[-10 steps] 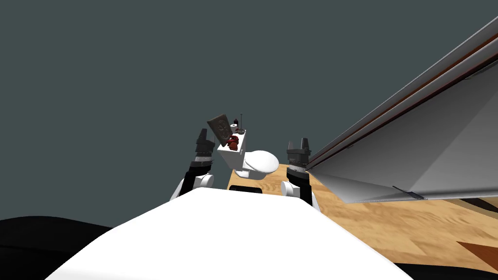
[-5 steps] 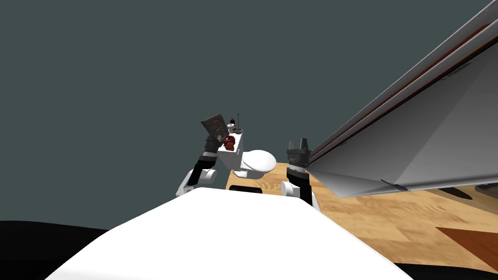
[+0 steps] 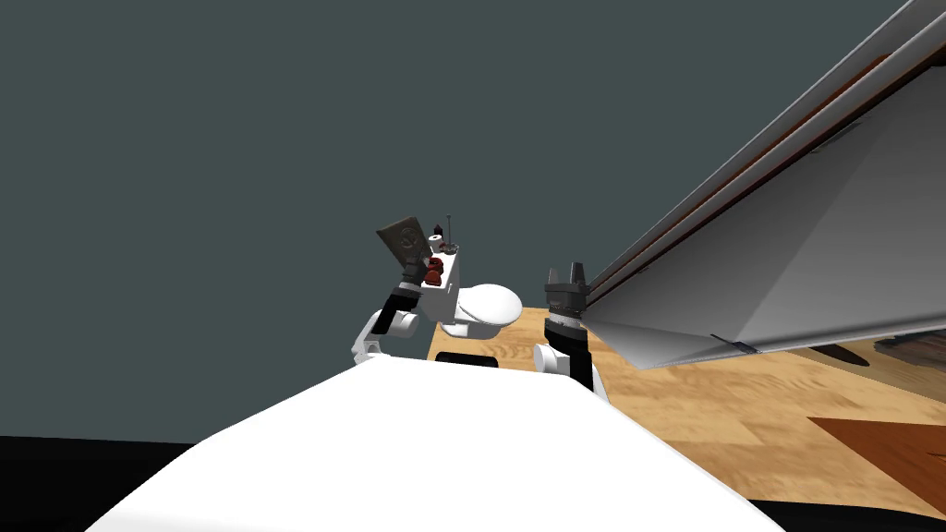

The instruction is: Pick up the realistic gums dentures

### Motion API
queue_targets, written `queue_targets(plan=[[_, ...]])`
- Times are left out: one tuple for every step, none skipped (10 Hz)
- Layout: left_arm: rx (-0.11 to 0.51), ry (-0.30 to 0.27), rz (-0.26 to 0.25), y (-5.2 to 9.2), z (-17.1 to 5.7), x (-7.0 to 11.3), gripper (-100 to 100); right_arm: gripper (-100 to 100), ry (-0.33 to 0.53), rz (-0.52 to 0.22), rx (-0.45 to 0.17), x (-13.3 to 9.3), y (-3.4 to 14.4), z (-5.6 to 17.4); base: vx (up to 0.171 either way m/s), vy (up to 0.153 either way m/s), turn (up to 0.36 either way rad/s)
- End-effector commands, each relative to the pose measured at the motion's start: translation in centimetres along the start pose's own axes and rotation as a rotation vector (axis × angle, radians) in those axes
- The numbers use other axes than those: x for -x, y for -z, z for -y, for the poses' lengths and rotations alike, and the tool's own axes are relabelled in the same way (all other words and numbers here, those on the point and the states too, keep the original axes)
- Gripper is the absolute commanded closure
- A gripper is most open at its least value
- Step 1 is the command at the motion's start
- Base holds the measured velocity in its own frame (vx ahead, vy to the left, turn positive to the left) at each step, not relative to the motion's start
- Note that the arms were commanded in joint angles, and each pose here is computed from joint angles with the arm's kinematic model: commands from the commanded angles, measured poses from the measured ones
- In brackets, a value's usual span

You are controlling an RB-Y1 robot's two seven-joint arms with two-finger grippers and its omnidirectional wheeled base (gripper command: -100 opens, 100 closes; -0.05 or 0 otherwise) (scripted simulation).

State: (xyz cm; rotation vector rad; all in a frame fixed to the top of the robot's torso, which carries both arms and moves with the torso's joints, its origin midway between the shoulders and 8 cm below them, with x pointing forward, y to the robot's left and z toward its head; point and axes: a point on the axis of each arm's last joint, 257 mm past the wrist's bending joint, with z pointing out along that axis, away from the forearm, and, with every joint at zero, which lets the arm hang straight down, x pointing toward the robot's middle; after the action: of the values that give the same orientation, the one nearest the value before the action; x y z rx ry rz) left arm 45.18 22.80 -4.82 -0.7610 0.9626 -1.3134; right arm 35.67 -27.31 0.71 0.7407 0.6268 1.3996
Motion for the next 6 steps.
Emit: queue_targets(plan=[[0.010,0.008,-0.010,-0.9,-0.2,-0.4,-100,0,0.000,0.000,0.000,0.0,0.0,0.0,-0.003,-0.010,-0.019],[0.052,0.019,-0.025,-1.6,-2.0,-0.9,-100,0,0.000,0.000,0.000,0.0,0.0,0.0,-0.003,-0.014,-0.031],[0.042,0.020,-0.028,-2.1,-1.5,-1.0,-100,0,0.000,0.000,0.000,0.0,0.0,0.0,-0.003,-0.013,-0.026],[0.080,0.033,-0.042,-2.8,-3.1,-1.5,-100,0,0.000,0.000,0.000,0.0,0.0,0.0,-0.005,-0.017,-0.040],[0.076,0.034,-0.046,-3.3,-2.8,-1.7,-100,0,0.000,0.000,0.000,0.0,0.0,0.0,-0.006,-0.016,-0.016],[0.123,0.047,-0.057,-3.8,-4.6,-2.1,-100,0,0.000,0.000,0.000,0.0,0.0,0.0,-0.010,-0.019,-0.026]])
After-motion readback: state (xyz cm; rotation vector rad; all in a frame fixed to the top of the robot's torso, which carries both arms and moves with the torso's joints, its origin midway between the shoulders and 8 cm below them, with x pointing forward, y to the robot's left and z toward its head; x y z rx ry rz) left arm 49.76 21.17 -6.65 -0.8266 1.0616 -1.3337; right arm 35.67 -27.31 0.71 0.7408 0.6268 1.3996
